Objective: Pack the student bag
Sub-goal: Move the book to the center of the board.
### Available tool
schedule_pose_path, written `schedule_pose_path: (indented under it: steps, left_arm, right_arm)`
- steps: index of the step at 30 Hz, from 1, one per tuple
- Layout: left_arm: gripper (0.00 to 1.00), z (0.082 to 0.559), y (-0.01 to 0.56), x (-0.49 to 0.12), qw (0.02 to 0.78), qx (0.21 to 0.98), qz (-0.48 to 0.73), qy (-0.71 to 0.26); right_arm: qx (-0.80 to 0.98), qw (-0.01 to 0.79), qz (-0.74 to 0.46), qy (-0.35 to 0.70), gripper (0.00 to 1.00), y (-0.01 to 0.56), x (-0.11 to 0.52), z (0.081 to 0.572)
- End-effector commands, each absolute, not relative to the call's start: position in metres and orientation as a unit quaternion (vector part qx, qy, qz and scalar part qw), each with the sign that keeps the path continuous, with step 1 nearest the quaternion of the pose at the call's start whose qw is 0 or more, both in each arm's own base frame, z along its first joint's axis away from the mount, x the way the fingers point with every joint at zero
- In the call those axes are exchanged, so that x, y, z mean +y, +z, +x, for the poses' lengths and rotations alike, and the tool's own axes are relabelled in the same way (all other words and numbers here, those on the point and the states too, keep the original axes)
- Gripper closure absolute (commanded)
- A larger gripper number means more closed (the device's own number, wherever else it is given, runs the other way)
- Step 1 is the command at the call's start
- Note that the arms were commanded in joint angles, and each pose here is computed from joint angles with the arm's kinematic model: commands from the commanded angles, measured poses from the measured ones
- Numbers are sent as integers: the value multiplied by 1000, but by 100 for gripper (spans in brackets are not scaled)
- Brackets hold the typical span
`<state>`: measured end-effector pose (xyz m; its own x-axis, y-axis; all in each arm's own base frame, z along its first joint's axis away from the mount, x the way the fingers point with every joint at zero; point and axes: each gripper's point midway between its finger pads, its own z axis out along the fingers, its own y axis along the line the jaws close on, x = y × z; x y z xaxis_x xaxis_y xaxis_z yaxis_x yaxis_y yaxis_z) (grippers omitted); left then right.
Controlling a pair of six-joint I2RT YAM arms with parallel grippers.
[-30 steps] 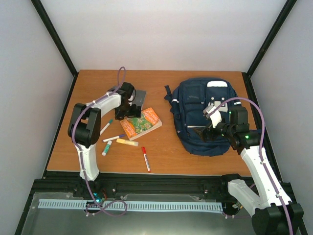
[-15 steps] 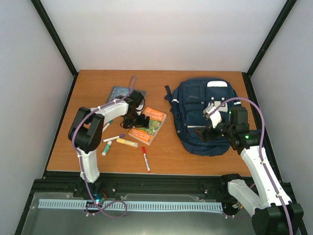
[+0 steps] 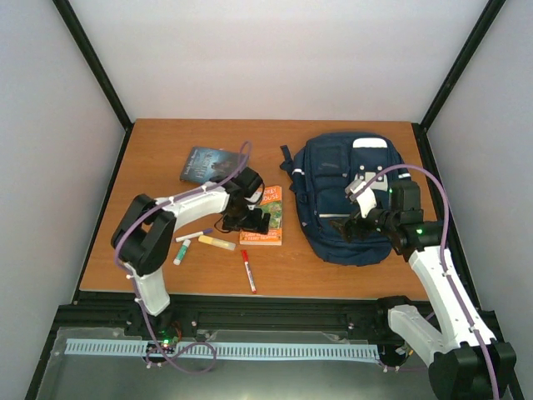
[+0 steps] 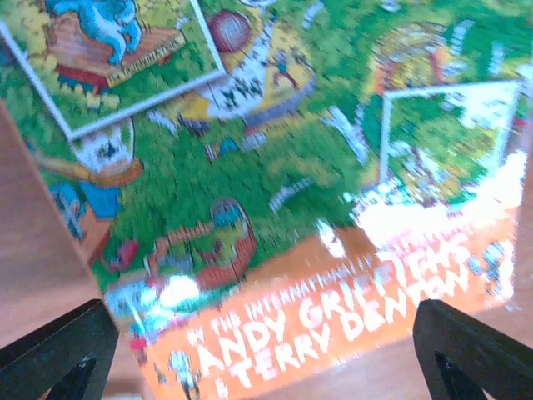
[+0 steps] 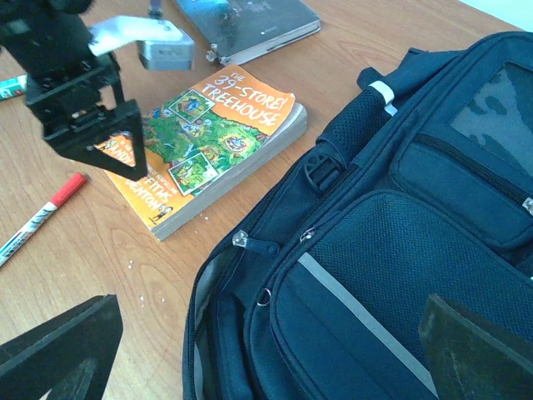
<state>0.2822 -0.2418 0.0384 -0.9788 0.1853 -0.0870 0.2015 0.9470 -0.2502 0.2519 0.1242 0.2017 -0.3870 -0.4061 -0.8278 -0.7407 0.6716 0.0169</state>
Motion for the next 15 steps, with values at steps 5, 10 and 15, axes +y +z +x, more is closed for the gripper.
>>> schedule_pose_path:
  steps: [5,10,15]
  left_arm:
    - [0,278,113,-210,120,986,60,-96]
    - [0,261,129,-193,110,989,75,-70]
    - [0,273,149,-190,236,961,84,-116]
  right_arm:
    - [811,420,-354,200,0,199,124,253]
    - [812,429,-347,190,0,203,121,256]
    - [808,438,-341,199,0,211,122,252]
